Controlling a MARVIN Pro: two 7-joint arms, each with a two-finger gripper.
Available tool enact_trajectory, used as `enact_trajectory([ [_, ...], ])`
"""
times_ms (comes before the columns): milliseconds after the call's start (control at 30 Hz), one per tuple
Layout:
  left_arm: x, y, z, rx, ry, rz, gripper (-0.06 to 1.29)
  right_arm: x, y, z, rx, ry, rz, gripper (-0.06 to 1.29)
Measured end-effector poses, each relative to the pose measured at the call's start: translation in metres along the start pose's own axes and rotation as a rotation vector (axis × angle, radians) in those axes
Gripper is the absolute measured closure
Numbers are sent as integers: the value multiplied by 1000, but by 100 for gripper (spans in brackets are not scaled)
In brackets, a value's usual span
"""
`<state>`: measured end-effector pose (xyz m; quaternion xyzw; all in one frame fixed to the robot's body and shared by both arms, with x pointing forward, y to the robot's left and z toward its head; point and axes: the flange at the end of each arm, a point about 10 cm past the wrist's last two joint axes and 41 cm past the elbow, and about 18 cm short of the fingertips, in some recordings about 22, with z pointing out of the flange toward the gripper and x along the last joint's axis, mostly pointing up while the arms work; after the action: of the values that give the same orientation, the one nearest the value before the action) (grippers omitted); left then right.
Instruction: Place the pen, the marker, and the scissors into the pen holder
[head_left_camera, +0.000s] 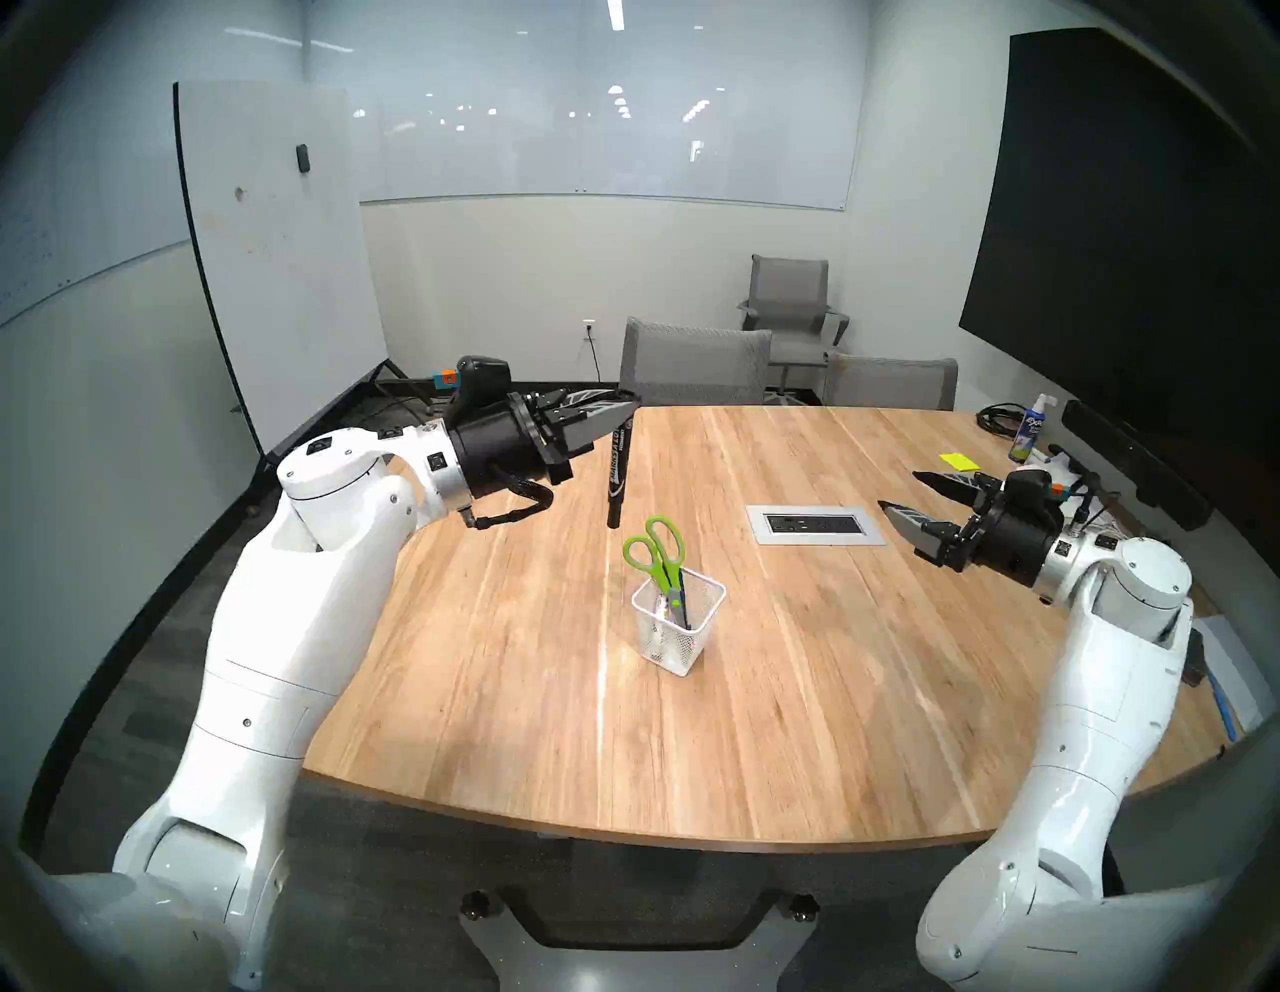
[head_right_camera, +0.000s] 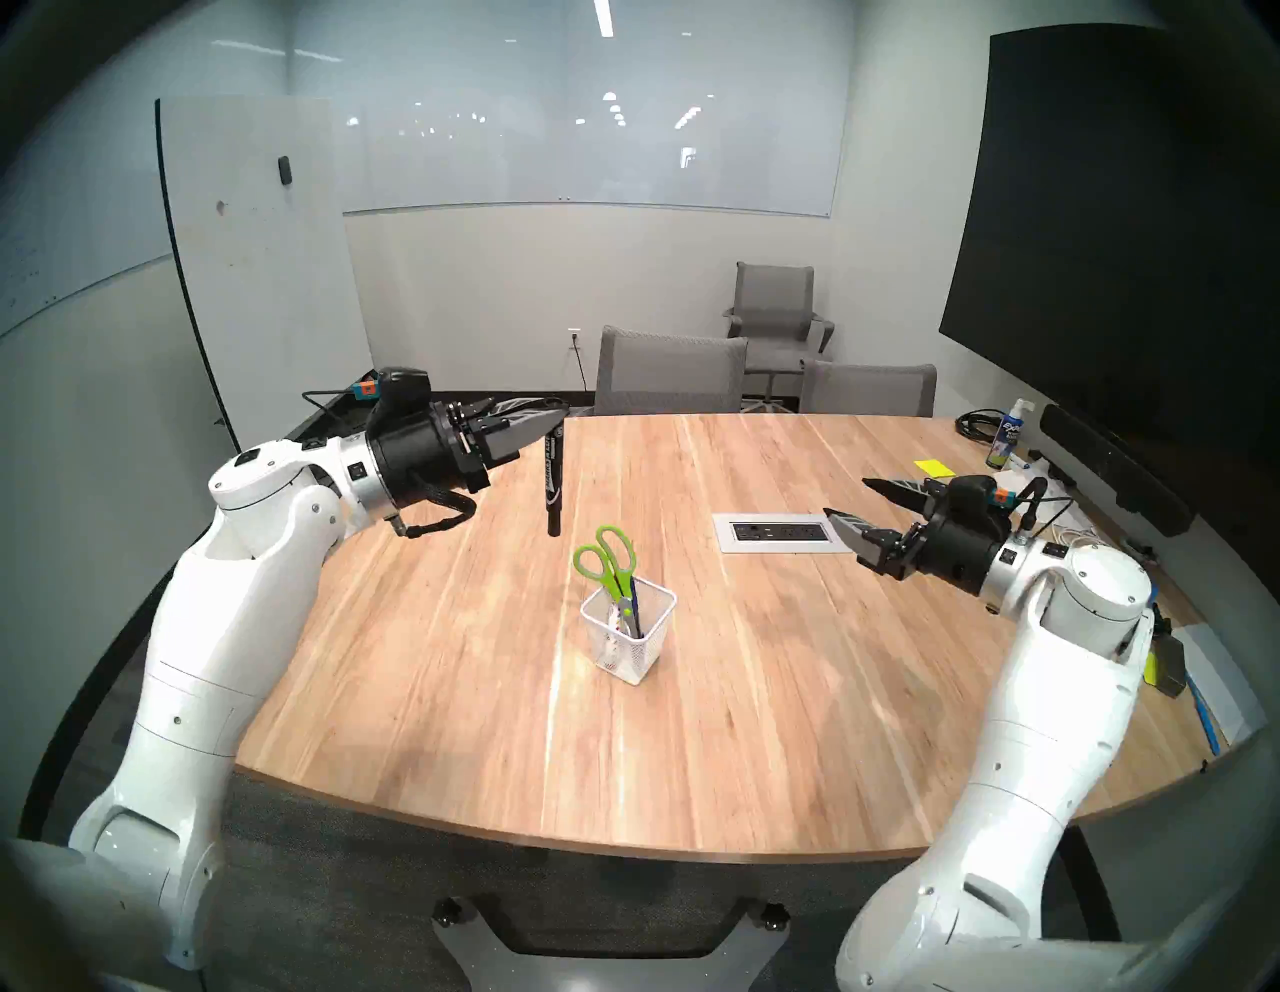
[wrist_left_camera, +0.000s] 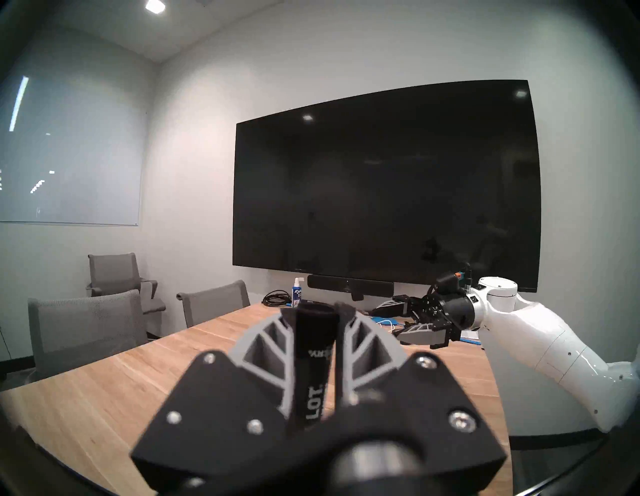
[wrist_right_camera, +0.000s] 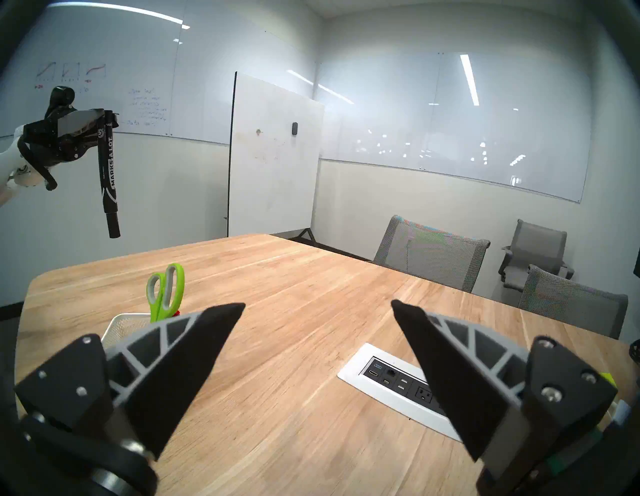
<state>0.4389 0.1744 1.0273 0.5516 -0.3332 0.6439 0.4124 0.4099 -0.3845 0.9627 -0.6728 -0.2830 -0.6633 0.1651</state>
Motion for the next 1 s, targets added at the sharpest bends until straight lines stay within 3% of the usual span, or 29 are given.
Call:
enact_trajectory([
  [400, -5, 16, 7, -13, 38, -23, 105, 0, 0, 0, 0, 0, 0, 1],
  [567, -15, 31, 14, -39, 41, -46, 105, 0, 0, 0, 0, 0, 0, 1],
  [733, -36, 49, 18, -59, 31, -87, 105, 0, 0, 0, 0, 0, 0, 1],
  [1000, -54, 50, 14, -41, 20, -109, 105, 0, 0, 0, 0, 0, 0, 1],
])
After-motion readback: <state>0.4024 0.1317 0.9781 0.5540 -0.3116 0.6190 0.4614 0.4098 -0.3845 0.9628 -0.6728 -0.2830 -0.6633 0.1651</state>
